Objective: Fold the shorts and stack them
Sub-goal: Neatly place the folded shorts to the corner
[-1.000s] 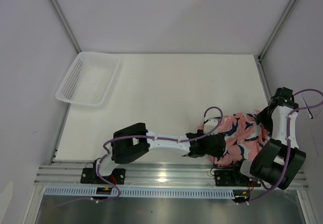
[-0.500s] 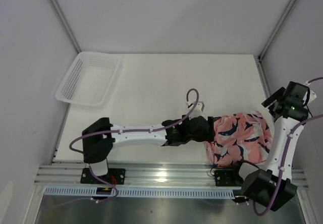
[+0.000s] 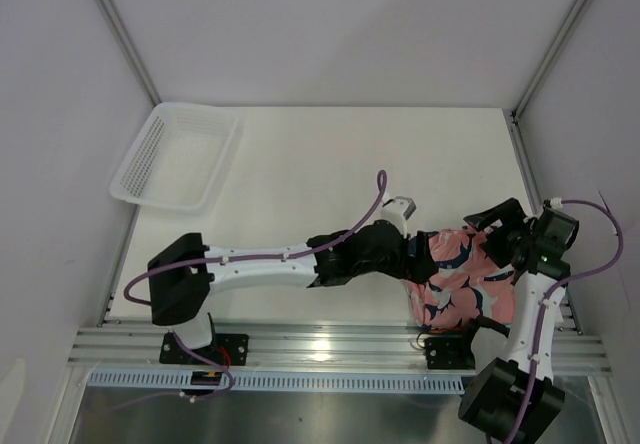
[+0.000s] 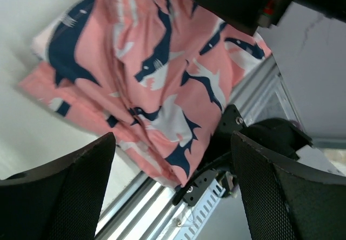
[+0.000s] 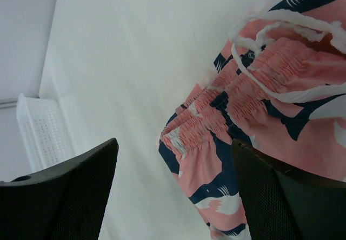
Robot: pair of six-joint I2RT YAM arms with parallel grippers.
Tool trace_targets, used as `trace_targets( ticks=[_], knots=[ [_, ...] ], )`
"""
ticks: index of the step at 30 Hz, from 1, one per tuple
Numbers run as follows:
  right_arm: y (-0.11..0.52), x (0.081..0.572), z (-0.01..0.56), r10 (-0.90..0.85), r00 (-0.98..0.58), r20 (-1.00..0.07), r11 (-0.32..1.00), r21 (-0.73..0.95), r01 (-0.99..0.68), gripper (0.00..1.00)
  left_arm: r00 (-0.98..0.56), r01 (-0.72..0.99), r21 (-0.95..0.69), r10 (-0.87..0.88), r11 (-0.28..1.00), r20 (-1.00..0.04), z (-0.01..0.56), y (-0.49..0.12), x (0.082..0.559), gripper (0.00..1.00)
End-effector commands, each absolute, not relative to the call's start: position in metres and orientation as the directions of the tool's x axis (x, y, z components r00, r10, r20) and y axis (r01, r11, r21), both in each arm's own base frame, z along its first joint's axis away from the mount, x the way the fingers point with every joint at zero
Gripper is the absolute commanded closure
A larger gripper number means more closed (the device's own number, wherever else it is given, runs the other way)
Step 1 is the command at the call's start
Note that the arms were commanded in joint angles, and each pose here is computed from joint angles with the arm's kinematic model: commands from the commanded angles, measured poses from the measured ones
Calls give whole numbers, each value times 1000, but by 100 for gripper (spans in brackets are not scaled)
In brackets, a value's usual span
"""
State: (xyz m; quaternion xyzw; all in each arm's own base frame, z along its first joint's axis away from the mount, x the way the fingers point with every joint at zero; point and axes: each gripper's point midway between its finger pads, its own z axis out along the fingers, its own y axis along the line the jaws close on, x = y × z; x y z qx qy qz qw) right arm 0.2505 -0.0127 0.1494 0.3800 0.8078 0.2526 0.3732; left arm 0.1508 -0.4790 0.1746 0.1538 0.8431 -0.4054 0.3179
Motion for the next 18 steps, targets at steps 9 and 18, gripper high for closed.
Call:
trace_targets(
  ticks=[9, 18],
  knots=[
    [-22, 278, 108, 863, -402, -307, 459, 809, 368, 12, -722, 657, -621, 118, 428, -682, 164, -540, 118, 14],
    [-29, 283, 79, 863, -417, -285, 459, 787, 412, 12, -710, 663, -585, 147, 466, -688, 148, -554, 125, 14]
  ],
)
